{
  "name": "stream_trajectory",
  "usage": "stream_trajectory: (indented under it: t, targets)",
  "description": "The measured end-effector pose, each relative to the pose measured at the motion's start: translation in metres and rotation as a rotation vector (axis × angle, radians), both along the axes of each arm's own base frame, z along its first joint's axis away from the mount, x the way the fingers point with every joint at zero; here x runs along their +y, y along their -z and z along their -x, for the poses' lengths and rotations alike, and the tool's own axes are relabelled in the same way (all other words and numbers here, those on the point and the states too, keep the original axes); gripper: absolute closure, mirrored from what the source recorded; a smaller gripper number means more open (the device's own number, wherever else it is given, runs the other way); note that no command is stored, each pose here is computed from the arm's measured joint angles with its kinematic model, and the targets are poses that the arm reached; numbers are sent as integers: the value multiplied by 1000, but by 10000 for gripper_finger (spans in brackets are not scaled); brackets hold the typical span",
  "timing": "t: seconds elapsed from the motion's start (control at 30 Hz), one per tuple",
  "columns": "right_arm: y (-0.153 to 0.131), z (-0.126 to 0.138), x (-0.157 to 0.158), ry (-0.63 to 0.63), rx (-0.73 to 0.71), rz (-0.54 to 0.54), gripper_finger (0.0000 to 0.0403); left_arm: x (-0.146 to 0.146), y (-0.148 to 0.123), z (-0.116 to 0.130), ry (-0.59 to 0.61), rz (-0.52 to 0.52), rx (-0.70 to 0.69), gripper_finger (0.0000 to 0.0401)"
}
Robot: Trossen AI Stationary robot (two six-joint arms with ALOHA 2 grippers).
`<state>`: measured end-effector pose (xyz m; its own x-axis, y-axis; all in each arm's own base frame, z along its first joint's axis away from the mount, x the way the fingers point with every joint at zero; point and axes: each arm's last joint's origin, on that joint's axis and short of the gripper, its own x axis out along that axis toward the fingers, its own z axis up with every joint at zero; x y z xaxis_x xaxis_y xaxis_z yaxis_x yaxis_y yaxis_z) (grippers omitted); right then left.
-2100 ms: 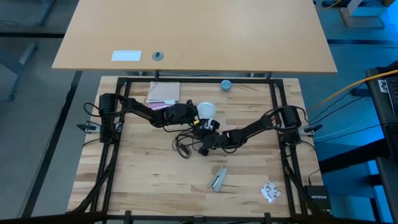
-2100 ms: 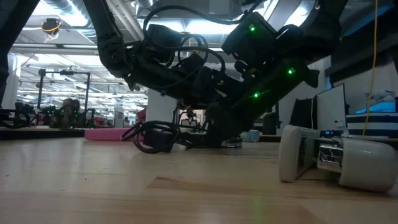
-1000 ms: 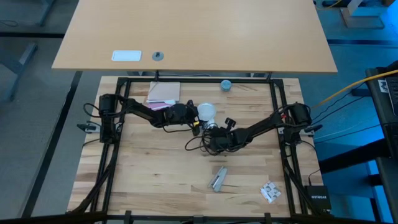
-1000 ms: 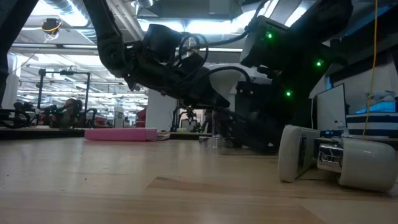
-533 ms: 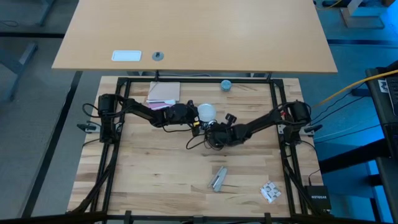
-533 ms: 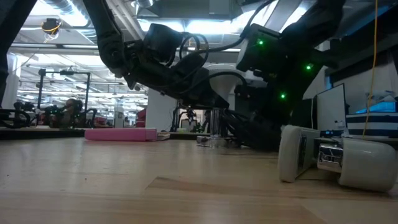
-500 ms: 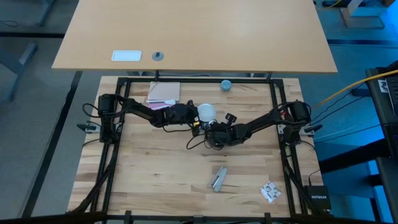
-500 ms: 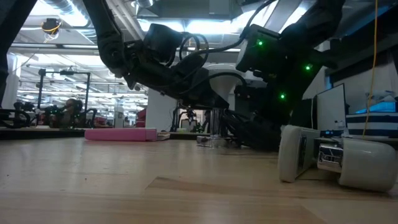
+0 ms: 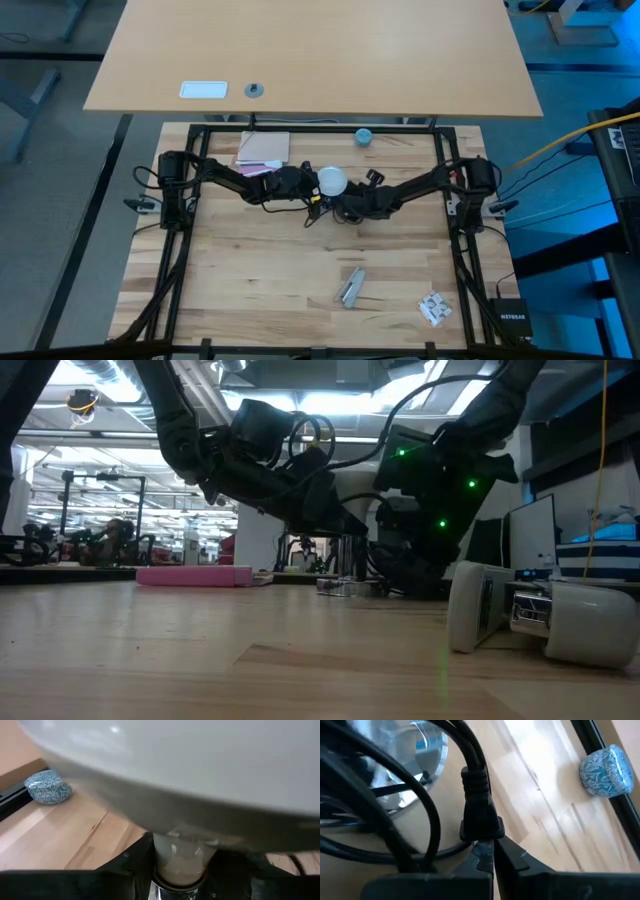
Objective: Screw lightbulb
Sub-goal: Insert light bulb into the lamp
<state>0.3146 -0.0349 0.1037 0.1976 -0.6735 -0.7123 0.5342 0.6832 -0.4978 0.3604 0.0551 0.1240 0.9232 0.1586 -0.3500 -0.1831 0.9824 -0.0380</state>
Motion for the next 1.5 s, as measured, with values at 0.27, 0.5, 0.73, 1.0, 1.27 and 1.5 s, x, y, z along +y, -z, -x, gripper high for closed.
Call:
stream_trajectory:
  t: [0.27,0.5,0.73,1.0,1.27,1.5]
  targets:
    - [0,0,-4,-26,29,8,401,0,0,0,-1,1,0,246]
    - [0,-1,-2,-66,35,-62,380,0,0,0,-11,-2,1,246]
    - [0,0,-2,-67,39,-58,299,0,0,0,-14,-4,1,246]
    - [-24,11,1,-72,47,-107,275,2,0,0,-19,-6,2,246]
    - [-64,23,11,-139,4,-90,280,7,0,1,-35,25,-7,246]
    - [-68,32,36,-258,82,-141,281,8,0,1,-38,24,-8,246]
